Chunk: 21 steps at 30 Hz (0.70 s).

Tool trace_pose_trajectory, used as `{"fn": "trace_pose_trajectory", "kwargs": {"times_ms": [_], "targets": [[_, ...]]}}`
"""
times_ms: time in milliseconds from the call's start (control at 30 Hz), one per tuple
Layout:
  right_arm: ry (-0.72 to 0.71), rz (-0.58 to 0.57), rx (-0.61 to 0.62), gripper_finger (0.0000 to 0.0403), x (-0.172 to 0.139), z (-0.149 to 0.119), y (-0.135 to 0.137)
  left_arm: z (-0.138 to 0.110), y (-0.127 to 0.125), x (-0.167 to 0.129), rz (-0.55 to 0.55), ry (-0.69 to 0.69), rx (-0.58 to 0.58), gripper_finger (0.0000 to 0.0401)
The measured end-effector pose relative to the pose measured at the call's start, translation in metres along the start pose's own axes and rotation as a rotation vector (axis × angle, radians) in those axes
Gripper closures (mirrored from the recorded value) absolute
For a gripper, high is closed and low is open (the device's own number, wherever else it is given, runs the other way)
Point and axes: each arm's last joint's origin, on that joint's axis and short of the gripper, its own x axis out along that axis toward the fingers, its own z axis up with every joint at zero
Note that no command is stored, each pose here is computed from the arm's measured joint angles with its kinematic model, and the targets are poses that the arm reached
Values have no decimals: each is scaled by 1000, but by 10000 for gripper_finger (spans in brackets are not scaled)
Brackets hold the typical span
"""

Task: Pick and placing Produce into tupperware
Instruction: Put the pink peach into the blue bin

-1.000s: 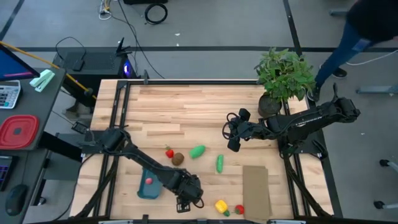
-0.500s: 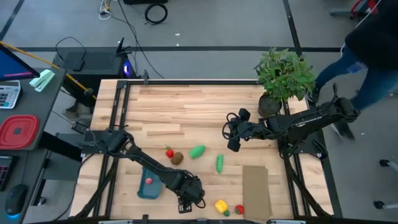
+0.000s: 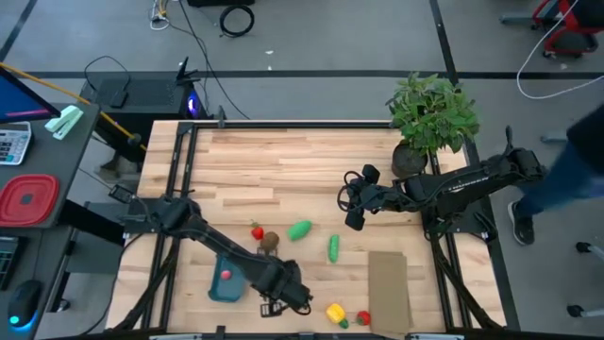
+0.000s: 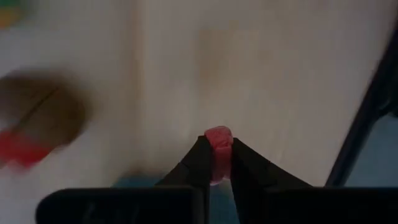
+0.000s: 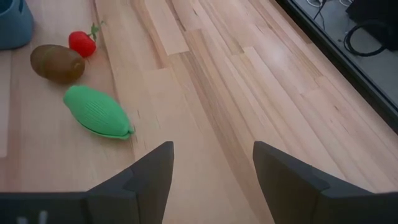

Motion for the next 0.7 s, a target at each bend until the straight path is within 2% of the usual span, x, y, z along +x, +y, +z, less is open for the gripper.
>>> {"fn": "trace_pose_trajectory", "kwargs": {"times_ms": [133,300,500,700], "targets": [[0,0,0,172,0,0,0,-14,6,-30,126,60,-120,359],[2,0,-2,172,0,0,0,-19,6,-45,119,1,-216,359],[6,-1,2,172,0,-1,0,-30,5,-32,158,45,-269,358],[6,-1,3,172,0,-1,0,-50,3,-1,216,186,-356,356]]}}
